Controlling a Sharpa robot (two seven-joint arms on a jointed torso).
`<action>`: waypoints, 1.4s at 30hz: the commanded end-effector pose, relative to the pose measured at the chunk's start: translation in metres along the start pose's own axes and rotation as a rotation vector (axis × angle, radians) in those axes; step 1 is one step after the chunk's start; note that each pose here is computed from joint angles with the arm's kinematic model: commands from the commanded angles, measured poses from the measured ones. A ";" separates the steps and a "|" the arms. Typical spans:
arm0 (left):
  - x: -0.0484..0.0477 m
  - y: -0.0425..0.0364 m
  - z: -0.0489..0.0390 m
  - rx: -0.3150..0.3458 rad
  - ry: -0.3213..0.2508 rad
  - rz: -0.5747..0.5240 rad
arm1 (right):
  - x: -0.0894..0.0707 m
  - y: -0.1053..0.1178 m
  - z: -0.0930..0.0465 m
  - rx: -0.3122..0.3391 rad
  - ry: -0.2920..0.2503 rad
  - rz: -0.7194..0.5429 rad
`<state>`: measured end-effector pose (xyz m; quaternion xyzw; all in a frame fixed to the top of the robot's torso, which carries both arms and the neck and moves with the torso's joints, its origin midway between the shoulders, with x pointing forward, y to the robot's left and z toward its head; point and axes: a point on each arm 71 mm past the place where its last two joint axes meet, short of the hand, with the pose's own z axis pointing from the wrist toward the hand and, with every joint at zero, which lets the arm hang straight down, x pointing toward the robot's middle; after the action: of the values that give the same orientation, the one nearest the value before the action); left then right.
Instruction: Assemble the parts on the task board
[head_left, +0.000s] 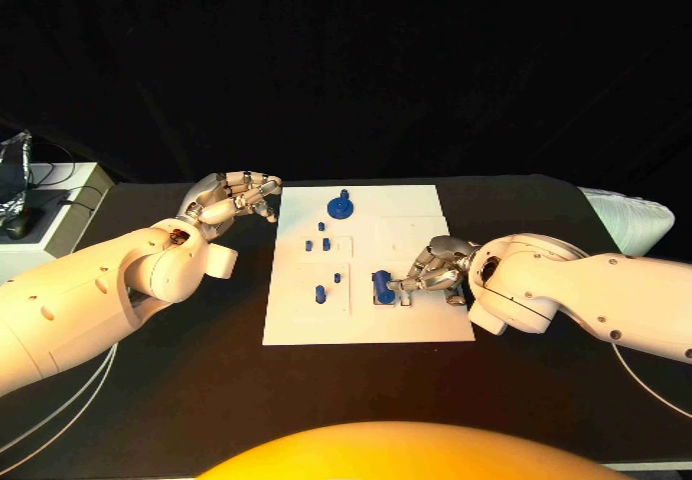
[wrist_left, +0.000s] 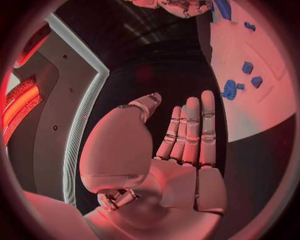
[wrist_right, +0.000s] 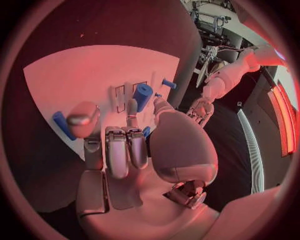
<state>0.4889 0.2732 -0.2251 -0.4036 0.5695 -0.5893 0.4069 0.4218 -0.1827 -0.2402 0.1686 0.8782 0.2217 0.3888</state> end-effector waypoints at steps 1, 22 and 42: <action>0.0019 -0.0002 0.0004 0.005 0.017 -0.006 | 0.003 0.002 -0.003 -0.057 0.045 0.005; 0.0026 0.0007 0.0009 0.000 0.020 -0.008 | 0.005 0.004 0.006 -0.019 0.015 -0.035; 0.0021 0.0007 0.0005 -0.003 0.022 -0.007 | 0.011 0.008 0.016 -0.004 0.007 -0.044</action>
<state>0.4893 0.2732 -0.2263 -0.4047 0.5722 -0.5879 0.4039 0.4269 -0.1668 -0.2525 0.1527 0.8833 0.2186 0.3857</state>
